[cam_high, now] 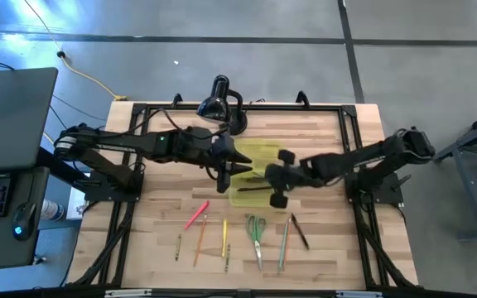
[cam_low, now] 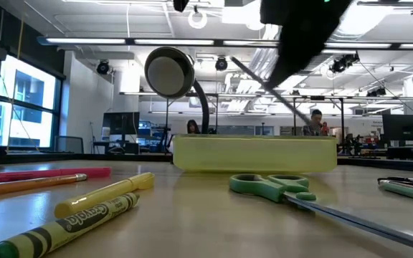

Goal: Pick & place school supplies into a supply box
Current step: Put the blue pencil into the yellow supply box

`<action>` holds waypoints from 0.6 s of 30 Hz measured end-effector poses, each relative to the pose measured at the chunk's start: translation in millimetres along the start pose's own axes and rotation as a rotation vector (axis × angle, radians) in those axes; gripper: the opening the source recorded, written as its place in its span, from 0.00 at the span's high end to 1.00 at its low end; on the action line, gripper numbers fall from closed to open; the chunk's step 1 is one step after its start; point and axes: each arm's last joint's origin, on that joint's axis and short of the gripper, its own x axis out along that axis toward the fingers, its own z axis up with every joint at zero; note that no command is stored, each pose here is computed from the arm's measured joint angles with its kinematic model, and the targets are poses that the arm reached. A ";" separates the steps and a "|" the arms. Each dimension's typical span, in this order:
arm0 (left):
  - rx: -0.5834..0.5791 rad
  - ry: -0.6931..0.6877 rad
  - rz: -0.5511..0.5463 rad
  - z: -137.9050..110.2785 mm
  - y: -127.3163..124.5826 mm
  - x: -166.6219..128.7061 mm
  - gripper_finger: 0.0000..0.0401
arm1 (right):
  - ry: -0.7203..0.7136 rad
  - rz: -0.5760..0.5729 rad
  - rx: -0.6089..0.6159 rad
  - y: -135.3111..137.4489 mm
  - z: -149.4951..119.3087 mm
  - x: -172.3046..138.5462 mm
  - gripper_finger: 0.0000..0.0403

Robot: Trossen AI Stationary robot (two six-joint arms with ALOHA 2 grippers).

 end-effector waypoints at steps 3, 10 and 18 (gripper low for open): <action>-0.011 0.006 0.001 -0.5 0.1 -0.5 0.66 | -0.035 0.010 -0.041 -13.2 8.0 4.4 1.00; -0.014 0.072 0.016 -6.8 1.4 -1.0 0.66 | 0.018 0.113 0.013 -11.3 7.5 29.5 1.00; -0.012 0.135 0.030 -12.9 2.7 -1.6 0.66 | 0.174 0.098 0.170 -7.0 -8.1 72.4 1.00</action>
